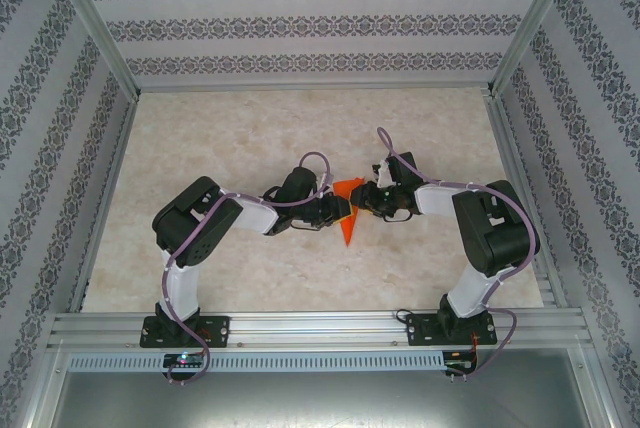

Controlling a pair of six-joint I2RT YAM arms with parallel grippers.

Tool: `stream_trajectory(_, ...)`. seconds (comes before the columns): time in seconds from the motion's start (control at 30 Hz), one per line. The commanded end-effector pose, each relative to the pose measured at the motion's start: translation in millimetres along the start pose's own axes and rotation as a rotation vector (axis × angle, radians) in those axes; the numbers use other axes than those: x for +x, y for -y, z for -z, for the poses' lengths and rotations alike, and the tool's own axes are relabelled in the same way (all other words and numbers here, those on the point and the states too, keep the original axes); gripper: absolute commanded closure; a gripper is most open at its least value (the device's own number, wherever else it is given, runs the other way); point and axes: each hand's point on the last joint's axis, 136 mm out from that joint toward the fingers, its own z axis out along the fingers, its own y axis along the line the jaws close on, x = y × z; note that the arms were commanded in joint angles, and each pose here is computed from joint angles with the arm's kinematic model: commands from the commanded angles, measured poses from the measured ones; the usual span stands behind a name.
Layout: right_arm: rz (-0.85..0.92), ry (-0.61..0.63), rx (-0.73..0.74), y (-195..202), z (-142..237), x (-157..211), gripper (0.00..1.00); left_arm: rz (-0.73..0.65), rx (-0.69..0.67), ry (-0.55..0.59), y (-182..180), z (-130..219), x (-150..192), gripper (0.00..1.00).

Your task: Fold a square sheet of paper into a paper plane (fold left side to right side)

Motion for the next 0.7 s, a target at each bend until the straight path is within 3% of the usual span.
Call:
stream_trajectory(0.0,-0.021,-0.063,0.068,18.7,-11.5,18.2,0.59,-0.024,0.019,0.005,7.2,-10.2,-1.0,0.77)
stream_trajectory(0.37,-0.014,-0.056,0.061,15.1,-9.4,16.8,0.59,-0.025,-0.027,0.013,-5.8,-10.5,0.0,1.00)
stream_trajectory(0.67,0.012,0.007,0.021,-3.5,12.4,-2.9,0.57,-0.046,-0.045,0.040,-5.6,-1.6,-1.1,1.00)
